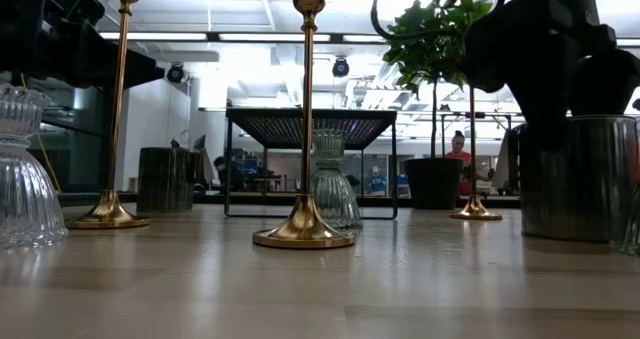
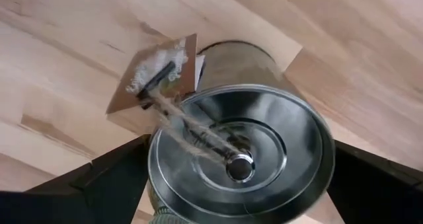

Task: Pick & Place candle stick holders
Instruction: Put the bottom right silver scented candle on the shelf

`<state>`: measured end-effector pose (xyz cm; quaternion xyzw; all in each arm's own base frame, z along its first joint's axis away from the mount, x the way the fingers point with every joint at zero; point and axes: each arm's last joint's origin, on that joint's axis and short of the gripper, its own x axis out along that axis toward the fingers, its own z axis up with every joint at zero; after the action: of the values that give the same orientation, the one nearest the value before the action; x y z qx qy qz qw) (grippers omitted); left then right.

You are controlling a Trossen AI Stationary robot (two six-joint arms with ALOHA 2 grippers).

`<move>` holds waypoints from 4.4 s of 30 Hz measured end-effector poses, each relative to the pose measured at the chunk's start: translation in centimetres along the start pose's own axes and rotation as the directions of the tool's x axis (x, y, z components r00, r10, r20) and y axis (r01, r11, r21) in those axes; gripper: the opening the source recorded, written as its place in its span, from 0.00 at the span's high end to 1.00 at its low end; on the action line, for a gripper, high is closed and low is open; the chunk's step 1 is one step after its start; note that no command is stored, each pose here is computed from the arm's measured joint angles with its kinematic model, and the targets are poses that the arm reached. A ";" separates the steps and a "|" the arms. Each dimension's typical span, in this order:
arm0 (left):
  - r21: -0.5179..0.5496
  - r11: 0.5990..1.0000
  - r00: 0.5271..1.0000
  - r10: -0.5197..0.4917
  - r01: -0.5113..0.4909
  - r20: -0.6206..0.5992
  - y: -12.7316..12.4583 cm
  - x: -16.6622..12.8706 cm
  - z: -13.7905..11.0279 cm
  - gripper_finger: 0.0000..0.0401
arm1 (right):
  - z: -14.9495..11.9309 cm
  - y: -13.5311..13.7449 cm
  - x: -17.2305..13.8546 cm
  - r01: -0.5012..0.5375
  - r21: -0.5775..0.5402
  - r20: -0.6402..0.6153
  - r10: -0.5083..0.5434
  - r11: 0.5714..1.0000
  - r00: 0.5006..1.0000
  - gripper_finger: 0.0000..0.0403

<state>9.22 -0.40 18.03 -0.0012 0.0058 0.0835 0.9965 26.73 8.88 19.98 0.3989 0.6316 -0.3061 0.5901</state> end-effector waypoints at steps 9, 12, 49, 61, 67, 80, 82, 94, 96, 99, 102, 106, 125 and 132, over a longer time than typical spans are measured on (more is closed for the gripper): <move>0.000 1.000 1.000 0.000 0.000 0.000 0.0 0.0 0.0 0.64 | 0.1 0.0 0.0 0.003 0.006 -0.001 -0.003 1.000 1.000 0.15; 0.000 1.000 1.000 0.000 0.000 0.000 0.0 0.0 0.0 0.64 | 0.1 0.0 0.0 0.003 0.006 -0.002 -0.003 1.000 1.000 0.15; 0.000 1.000 1.000 0.000 0.000 0.001 0.0 0.0 0.0 0.64 | 7.7 0.6 -25.4 -0.312 -0.272 0.308 0.389 0.910 0.868 0.15; 0.001 1.000 1.000 -0.003 0.003 -0.002 0.0 0.0 0.0 0.64 | 16.5 1.4 -23.9 -0.234 -0.236 0.449 0.320 0.943 0.834 0.15; 0.001 1.000 1.000 -0.004 0.004 -0.002 0.0 0.0 0.0 0.64 | 19.8 -0.1 -22.1 -0.146 -0.084 0.451 0.168 0.986 0.876 0.15; 0.000 1.000 1.000 -0.007 0.007 -0.002 0.0 0.0 0.0 0.64 | 22.6 -0.2 -19.3 -0.075 -0.017 0.396 0.076 0.997 0.915 0.14; 0.000 1.000 1.000 -0.006 0.006 -0.002 0.0 0.0 0.0 0.64 | 22.8 -0.1 -19.1 -0.074 -0.024 0.395 0.077 0.997 0.915 0.14; 0.000 1.000 1.000 -0.007 0.007 -0.002 0.0 0.0 0.0 0.64 | 23.7 0.1 -18.6 -0.085 -0.058 0.387 0.100 0.995 0.916 0.09; 0.001 1.000 1.000 -0.006 0.006 -0.002 0.0 0.0 0.0 0.64 | 23.7 0.0 -18.6 -0.077 -0.067 0.389 0.097 0.995 0.916 0.09; 0.001 1.000 1.000 -0.006 0.006 -0.002 0.0 0.0 0.0 0.64 | 23.8 0.0 -18.6 -0.075 -0.076 0.395 0.099 0.994 0.913 0.09; 0.000 1.000 1.000 -0.006 0.006 -0.002 0.0 0.0 0.0 0.64 | 23.9 -0.1 -18.7 -0.080 -0.074 0.400 0.103 0.994 0.911 0.08; 0.001 1.000 1.000 -0.006 0.006 -0.002 0.0 0.0 0.0 0.64 | 24.1 -0.2 -18.7 -0.066 -0.067 0.417 0.088 0.996 0.904 0.08; 0.000 1.000 1.000 -0.006 0.006 -0.002 0.0 0.0 0.0 0.64 | 24.8 -0.6 -18.9 0.010 -0.035 0.501 0.009 0.999 0.866 0.08; 0.001 1.000 1.000 -0.006 0.006 -0.002 0.0 0.0 0.0 0.64 | 24.9 -0.6 -18.9 0.025 -0.031 0.517 -0.005 0.999 0.856 0.08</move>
<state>9.23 -0.42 18.02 -0.0010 0.0068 0.0805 0.9967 38.38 -15.48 35.76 0.2864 0.4589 -0.3947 0.7427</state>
